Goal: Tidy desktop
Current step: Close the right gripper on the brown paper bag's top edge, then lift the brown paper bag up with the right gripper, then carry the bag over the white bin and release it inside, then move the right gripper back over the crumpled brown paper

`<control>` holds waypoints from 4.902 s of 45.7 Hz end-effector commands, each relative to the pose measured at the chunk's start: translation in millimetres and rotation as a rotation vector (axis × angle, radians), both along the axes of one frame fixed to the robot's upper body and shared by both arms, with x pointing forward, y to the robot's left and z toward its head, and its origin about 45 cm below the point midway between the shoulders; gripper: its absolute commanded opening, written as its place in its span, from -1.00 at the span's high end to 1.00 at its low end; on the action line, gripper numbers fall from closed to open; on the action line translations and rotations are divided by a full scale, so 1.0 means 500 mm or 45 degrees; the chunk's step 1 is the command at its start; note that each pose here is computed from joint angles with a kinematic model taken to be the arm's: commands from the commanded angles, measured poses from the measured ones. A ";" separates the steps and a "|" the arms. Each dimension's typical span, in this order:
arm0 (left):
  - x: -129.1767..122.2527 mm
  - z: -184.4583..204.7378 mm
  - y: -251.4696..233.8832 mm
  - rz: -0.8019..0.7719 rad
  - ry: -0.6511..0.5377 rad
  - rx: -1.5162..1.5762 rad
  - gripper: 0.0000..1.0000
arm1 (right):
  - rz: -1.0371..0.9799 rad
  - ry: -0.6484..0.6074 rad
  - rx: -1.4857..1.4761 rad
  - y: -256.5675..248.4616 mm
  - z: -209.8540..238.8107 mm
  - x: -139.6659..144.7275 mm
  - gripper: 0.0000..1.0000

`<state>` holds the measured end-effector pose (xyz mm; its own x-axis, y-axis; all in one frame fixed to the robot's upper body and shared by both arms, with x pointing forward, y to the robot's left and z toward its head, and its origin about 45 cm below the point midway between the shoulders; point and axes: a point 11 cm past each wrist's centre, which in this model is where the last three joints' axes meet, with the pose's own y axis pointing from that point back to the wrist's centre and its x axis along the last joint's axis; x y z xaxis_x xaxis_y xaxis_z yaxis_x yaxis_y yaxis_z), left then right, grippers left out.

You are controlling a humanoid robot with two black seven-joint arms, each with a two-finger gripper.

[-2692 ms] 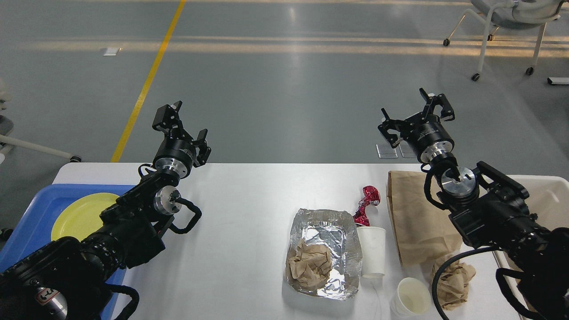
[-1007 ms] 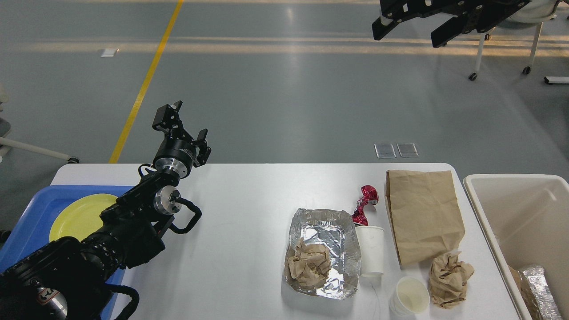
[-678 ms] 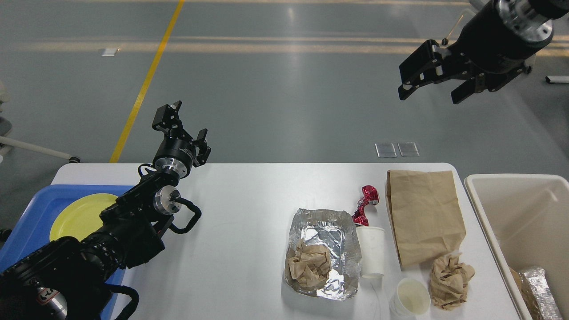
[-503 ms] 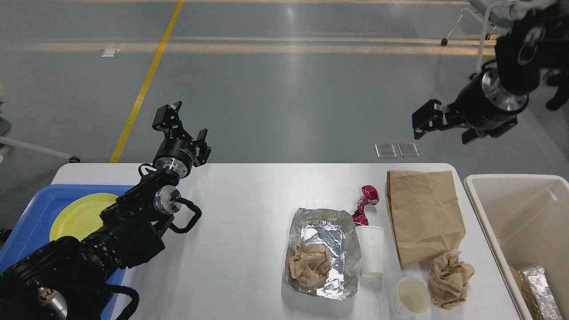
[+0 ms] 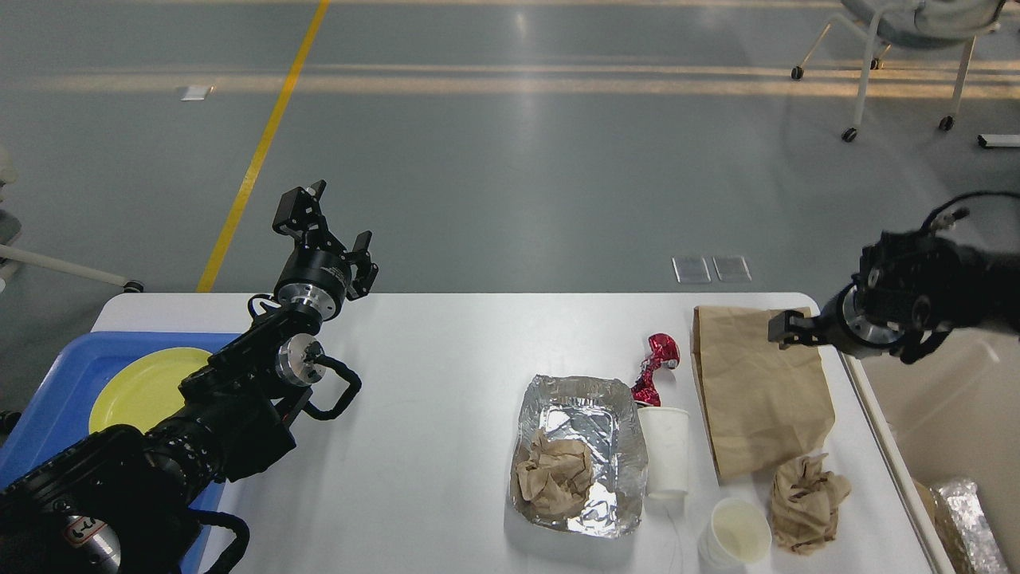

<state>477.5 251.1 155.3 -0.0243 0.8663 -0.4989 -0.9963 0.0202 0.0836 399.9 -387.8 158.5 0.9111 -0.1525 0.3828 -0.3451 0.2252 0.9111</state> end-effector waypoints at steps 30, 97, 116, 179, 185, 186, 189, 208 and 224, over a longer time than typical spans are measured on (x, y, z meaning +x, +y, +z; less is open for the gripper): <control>0.000 0.000 0.000 0.000 0.000 0.000 -1.00 | -0.051 0.008 0.036 -0.004 -0.101 -0.041 0.95; 0.000 0.000 0.000 0.000 0.000 0.000 -1.00 | 0.235 -0.295 0.609 0.142 0.695 0.077 1.00; 0.000 0.000 0.000 0.000 0.000 0.000 -1.00 | 0.718 -0.469 0.788 0.297 0.924 -0.150 1.00; 0.000 0.000 0.000 0.000 0.000 0.000 -1.00 | -0.007 -0.183 -0.531 -0.270 0.201 0.036 1.00; 0.000 0.000 0.000 0.000 0.000 0.000 -1.00 | 0.007 -0.121 -0.629 -0.304 0.173 0.012 1.00; 0.000 0.000 0.000 0.000 0.000 0.000 -1.00 | 0.009 -0.112 -0.641 -0.309 0.170 0.009 1.00; 0.000 0.000 0.000 0.000 0.000 0.000 -1.00 | 0.018 -0.089 -0.664 -0.316 0.162 0.002 1.00; 0.000 0.000 0.000 0.000 0.000 0.000 -1.00 | 0.016 -0.082 -0.640 -0.307 0.159 0.002 0.05; 0.000 0.000 0.000 0.000 0.000 0.000 -1.00 | 0.062 -0.085 -0.440 -0.199 0.217 0.037 -0.19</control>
